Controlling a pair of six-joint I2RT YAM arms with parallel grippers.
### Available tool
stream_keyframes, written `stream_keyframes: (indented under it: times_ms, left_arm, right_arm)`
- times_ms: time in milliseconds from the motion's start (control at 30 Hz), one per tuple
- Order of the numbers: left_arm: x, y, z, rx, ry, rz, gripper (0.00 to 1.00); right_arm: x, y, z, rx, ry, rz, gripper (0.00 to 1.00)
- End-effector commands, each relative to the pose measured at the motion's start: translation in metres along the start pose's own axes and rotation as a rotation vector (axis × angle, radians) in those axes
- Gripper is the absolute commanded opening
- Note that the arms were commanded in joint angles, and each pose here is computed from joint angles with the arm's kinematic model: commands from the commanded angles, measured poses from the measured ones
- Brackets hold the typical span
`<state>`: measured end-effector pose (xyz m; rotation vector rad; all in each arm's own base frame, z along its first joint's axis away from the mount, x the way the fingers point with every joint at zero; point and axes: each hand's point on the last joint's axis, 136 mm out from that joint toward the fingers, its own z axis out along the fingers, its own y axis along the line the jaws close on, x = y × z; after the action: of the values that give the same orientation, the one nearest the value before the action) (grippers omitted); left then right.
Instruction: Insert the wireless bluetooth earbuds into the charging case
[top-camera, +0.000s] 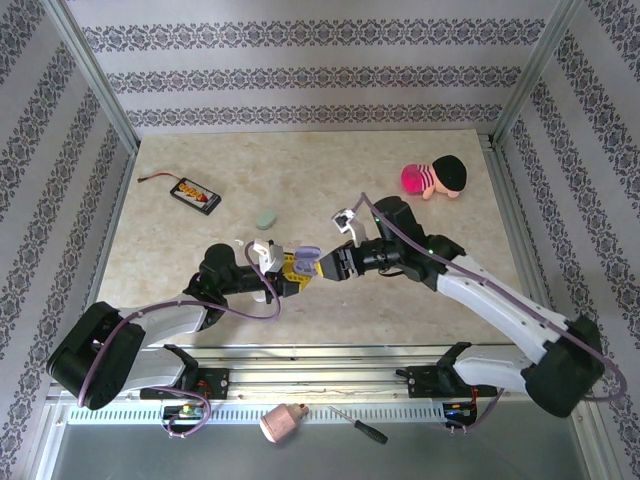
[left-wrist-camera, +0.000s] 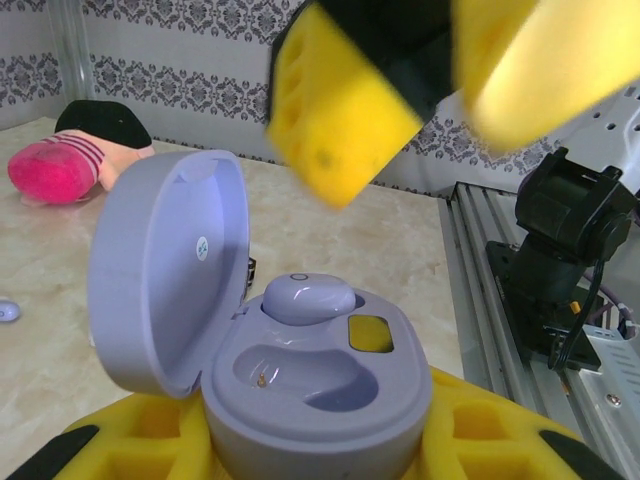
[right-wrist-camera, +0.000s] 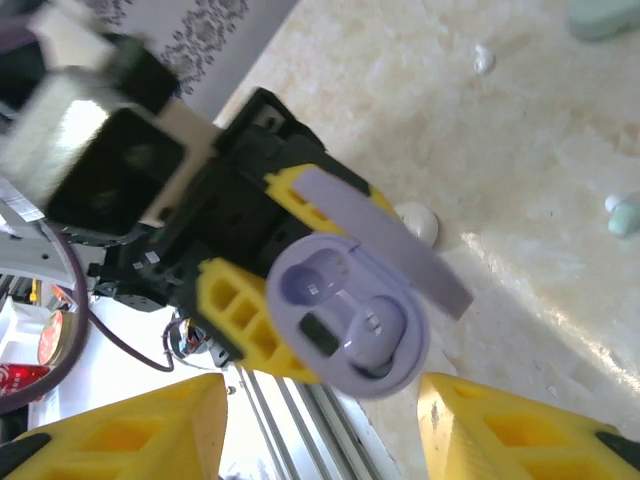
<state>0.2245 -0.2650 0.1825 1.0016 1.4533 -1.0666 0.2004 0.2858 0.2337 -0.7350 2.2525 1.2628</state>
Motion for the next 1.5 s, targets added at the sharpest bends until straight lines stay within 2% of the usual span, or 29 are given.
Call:
stream_keyframes:
  times_ms: [0, 100, 167, 233, 400, 533, 600, 767, 1133, 1467]
  left_arm:
    - [-0.007, 0.006, -0.005, -0.022, -0.026, 0.045, 0.14]
    - [-0.007, 0.007, -0.009, -0.036, -0.027, 0.049, 0.14]
    - [-0.007, 0.007, -0.01, -0.037, -0.027, 0.048, 0.14]
    - [-0.008, 0.006, -0.01, -0.031, -0.027, 0.049, 0.14]
    - [-0.009, 0.005, -0.01, -0.026, -0.027, 0.04, 0.14]
    - [-0.011, 0.006, -0.009, -0.025, -0.03, 0.033, 0.14]
    - [-0.014, 0.005, -0.009, -0.022, -0.035, 0.032, 0.14]
    - [-0.011, 0.004, -0.012, -0.034, -0.034, 0.04, 0.14]
    - [-0.025, 0.011, -0.007, -0.04, -0.043, 0.06, 0.14]
    - [-0.032, 0.013, -0.007, -0.052, -0.073, 0.037, 0.14]
  right_arm:
    - [-0.009, 0.001, -0.022, 0.025, -0.088, -0.065, 0.54]
    - [-0.02, -0.014, -0.043, 0.078, -0.178, -0.041, 0.54]
    - [-0.033, -0.039, -0.057, 0.151, -0.276, 0.047, 0.54]
    - [-0.04, -0.069, -0.065, 0.221, -0.322, 0.151, 0.53]
    - [-0.037, -0.144, -0.063, 0.467, -0.26, 0.309, 0.53]
    - [-0.033, -0.199, -0.053, 0.676, -0.166, 0.332, 0.5]
    - [-0.036, -0.219, -0.046, 0.727, -0.14, 0.327, 0.49]
    - [-0.054, -0.259, -0.015, 0.736, -0.073, 0.323, 0.51]
    - [-0.087, -0.307, 0.042, 0.602, 0.03, 0.296, 0.58]
    - [-0.093, -0.328, 0.057, 0.52, 0.07, 0.279, 0.62]
